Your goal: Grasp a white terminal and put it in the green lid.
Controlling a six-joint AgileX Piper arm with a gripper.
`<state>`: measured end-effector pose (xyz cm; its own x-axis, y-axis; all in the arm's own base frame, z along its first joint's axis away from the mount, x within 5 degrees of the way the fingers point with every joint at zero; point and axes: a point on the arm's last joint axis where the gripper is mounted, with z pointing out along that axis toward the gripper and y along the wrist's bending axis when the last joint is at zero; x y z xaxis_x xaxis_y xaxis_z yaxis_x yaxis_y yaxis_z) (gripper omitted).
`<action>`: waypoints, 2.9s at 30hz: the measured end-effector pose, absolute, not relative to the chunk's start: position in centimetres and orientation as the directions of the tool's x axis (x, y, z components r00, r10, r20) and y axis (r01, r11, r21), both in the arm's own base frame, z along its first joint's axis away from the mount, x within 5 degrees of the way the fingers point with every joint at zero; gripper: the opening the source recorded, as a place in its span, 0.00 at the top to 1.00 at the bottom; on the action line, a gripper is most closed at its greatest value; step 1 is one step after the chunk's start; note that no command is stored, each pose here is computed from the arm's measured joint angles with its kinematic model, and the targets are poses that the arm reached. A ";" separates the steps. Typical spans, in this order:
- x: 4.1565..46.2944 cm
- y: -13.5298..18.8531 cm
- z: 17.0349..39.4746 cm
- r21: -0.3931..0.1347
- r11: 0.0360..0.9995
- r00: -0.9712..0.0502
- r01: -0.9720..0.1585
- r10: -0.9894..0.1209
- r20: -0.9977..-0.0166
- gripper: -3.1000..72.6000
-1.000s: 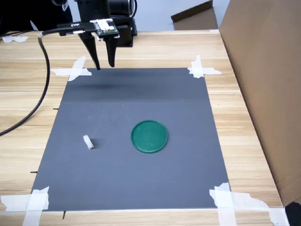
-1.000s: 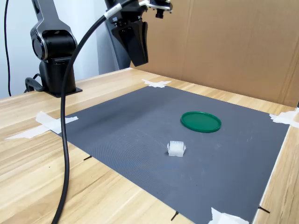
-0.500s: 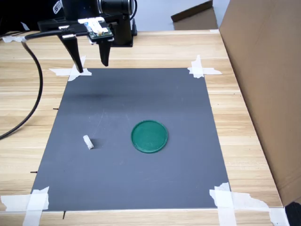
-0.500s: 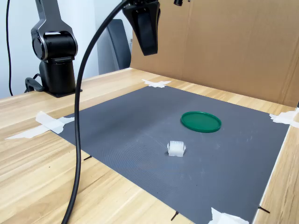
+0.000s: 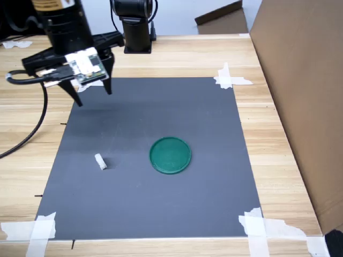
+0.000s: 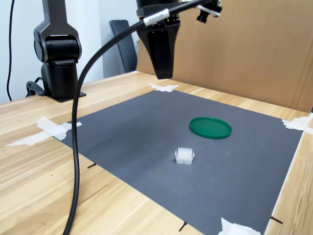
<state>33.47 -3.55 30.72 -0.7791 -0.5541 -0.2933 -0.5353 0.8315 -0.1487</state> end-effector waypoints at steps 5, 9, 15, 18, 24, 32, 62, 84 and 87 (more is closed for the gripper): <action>34.2 -5.0 30.6 -0.149 0.823 -0.780 -0.548 -0.568 -0.263 0.23; 36.6 -6.0 29.7 -0.178 0.791 -0.760 -0.585 -0.611 -0.221 0.23; 37.6 -6.2 29.5 -0.180 0.780 -0.752 -0.600 -0.626 -0.206 0.23; 37.9 -6.0 28.8 -0.163 0.778 -0.755 -0.607 -0.628 -0.188 0.23; 38.3 -4.8 28.4 -0.149 0.795 -0.771 -0.588 -0.606 -0.196 0.23; 39.5 -4.9 26.6 -0.150 0.799 -0.779 -0.582 -0.601 -0.179 0.23; 42.3 -2.4 19.1 -0.117 0.791 -0.790 -0.601 -0.610 -0.062 0.24; 42.4 -2.6 17.9 -0.115 0.818 -0.822 -0.564 -0.569 -0.022 0.84; 42.3 -2.6 17.9 -0.106 0.819 -0.823 -0.564 -0.568 -0.010 0.85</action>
